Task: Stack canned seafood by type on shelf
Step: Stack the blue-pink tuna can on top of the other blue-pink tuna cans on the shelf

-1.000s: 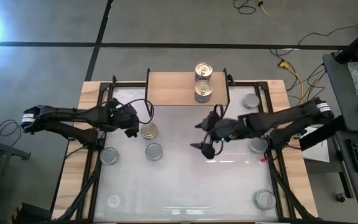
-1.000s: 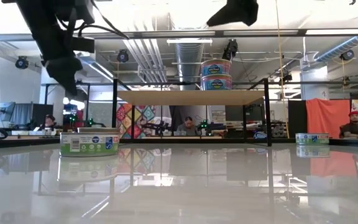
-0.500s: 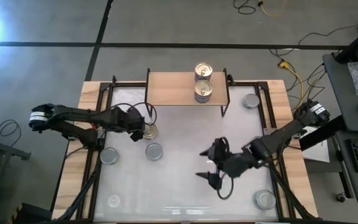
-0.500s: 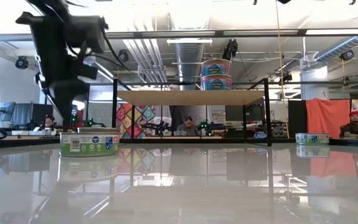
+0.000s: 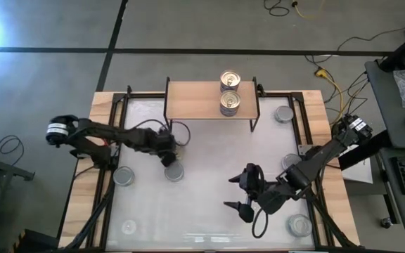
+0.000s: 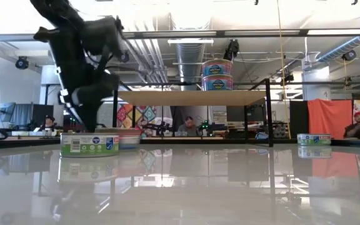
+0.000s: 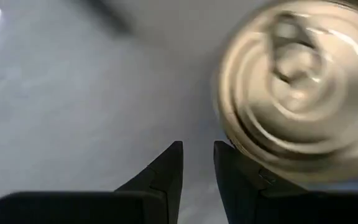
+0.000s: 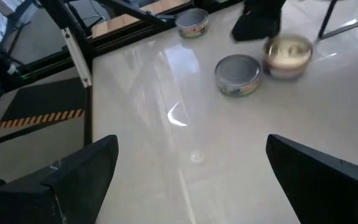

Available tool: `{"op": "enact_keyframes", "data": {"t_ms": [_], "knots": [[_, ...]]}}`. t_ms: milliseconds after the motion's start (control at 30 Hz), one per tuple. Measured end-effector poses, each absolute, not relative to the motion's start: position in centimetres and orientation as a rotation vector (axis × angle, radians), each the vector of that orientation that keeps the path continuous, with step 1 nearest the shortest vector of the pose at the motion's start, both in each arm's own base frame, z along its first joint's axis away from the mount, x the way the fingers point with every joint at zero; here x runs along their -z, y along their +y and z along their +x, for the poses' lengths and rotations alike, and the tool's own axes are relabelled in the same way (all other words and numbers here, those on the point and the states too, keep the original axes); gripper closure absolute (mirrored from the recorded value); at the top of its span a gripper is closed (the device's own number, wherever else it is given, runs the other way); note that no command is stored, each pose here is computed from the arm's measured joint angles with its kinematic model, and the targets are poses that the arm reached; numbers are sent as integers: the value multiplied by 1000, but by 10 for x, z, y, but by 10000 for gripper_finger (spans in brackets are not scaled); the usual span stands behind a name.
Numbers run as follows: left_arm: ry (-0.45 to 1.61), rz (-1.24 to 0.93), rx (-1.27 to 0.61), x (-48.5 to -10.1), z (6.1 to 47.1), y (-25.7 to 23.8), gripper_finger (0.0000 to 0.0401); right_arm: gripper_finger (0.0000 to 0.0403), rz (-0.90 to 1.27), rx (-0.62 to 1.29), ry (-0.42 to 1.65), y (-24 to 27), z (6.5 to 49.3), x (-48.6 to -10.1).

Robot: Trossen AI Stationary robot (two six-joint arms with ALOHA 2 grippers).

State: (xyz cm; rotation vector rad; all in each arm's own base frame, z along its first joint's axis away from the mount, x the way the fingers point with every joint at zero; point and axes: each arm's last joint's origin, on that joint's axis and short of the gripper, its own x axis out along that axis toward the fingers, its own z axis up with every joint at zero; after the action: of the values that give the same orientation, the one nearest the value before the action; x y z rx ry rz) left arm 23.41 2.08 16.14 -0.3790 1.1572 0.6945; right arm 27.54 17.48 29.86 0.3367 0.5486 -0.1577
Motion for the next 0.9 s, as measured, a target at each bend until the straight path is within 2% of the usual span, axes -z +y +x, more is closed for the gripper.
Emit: {"op": "enact_keyframes", "data": {"t_ms": [200, 267, 500, 767, 900], "knots": [[901, -322, -290, -165, 272, -30, 325, 3, 260, 220, 521, 166, 280, -299], [859, -277, -208, -168, 275, -44, 325, 3, 238, 240, 514, 162, 282, -299], [818, -147, -272, -172, 266, -46, 325, 3, 187, 288, 529, 150, 286, -290], [765, -3, -223, -153, 268, -42, 324, 3, 139, 341, 632, 124, 280, -228], [761, 39, -300, -148, 271, -24, 323, 3, 173, 335, 605, 108, 281, -205]]}}
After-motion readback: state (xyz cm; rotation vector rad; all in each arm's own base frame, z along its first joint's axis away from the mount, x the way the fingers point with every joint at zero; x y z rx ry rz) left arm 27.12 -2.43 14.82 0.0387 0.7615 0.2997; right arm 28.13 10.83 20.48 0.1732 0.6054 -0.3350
